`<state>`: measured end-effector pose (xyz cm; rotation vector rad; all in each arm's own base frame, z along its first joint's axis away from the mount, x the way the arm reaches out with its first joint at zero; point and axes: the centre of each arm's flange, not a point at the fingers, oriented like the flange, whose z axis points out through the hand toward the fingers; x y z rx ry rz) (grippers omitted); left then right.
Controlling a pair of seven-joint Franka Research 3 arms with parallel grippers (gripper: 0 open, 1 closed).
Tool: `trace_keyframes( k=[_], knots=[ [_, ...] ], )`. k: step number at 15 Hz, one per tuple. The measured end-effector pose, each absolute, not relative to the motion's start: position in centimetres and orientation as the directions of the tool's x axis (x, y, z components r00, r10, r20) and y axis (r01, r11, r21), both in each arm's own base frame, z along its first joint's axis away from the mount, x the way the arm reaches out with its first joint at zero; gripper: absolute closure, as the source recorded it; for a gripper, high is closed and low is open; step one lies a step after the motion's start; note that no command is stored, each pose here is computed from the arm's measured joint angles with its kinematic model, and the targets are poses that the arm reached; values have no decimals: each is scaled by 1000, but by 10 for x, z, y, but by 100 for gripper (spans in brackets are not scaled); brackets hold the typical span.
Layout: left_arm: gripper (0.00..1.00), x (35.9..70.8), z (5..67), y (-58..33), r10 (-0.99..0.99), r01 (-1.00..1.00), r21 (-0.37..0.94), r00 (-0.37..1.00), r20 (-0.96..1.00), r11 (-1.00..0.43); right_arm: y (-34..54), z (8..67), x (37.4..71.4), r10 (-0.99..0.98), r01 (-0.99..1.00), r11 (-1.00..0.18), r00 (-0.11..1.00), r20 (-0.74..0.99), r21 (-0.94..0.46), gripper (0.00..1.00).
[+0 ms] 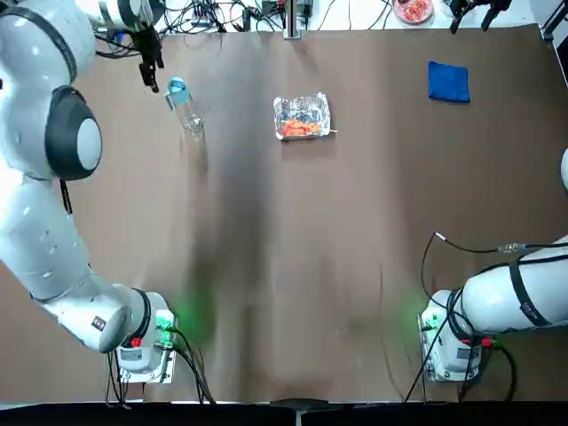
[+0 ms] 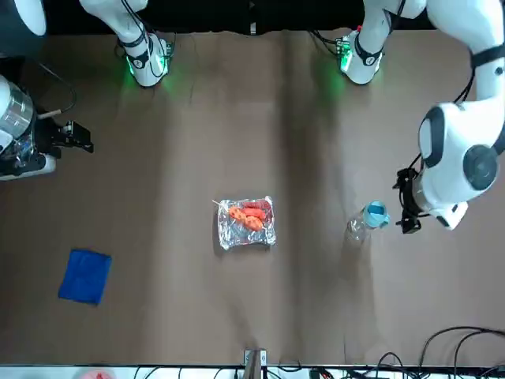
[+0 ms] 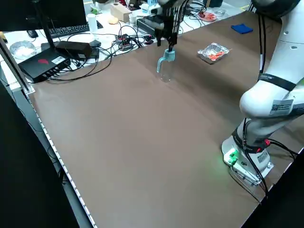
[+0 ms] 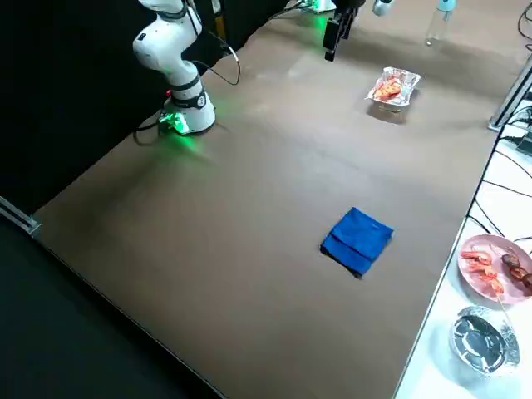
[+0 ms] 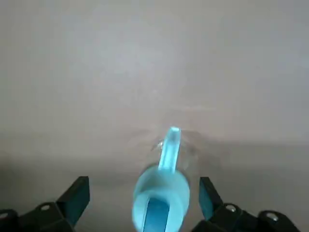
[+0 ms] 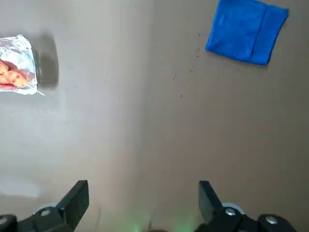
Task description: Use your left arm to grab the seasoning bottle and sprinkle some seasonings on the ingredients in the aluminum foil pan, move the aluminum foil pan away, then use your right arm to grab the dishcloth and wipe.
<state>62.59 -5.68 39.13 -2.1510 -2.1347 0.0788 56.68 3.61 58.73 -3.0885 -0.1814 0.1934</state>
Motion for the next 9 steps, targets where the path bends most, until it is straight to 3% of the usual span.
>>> trace_keyframes(
  k=[4,9],
  knots=[
    [0,616,454,-110,996,991,-103,87,-10,-87,36,588,566,118,113,-992,985,-122,-49,0],
    [0,594,420,-218,989,977,-153,150,0,-148,36,588,566,117,112,-993,986,-122,-49,0]
  ],
)
